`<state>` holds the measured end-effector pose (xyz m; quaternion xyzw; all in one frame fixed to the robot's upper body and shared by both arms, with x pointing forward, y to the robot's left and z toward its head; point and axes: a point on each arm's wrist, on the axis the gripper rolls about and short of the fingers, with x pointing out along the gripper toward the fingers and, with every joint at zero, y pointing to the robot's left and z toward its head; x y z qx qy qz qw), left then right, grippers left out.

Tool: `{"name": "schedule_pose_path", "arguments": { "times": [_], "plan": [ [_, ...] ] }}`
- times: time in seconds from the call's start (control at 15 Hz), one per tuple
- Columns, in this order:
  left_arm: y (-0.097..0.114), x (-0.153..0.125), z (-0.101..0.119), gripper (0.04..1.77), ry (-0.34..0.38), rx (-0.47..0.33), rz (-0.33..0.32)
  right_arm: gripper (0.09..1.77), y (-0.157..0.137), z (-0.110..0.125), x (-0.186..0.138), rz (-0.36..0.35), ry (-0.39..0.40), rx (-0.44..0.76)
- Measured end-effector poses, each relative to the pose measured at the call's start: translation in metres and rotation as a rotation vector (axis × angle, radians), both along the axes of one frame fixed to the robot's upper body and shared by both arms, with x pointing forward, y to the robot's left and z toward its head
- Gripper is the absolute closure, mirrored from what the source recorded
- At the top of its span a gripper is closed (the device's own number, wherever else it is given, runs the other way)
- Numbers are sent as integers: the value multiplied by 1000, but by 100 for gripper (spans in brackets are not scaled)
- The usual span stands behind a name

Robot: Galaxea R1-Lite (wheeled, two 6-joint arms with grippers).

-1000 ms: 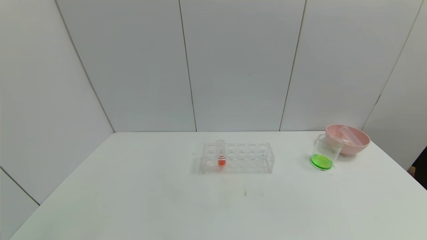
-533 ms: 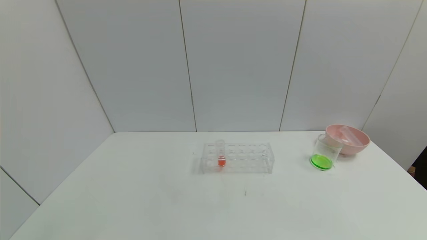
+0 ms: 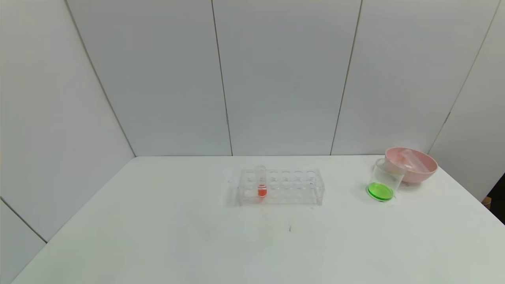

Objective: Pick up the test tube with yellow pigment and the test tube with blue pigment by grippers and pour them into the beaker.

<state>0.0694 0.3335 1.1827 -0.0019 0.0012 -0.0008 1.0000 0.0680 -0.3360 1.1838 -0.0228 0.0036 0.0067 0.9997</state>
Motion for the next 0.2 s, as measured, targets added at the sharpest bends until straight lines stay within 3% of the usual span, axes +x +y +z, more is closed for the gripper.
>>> {"name": "schedule_pose_path", "arguments": {
  "times": [0.2],
  "plan": [
    [0,0,0,5,0,0,0,15,0,0,1,-6,-9,8]
  ]
}}
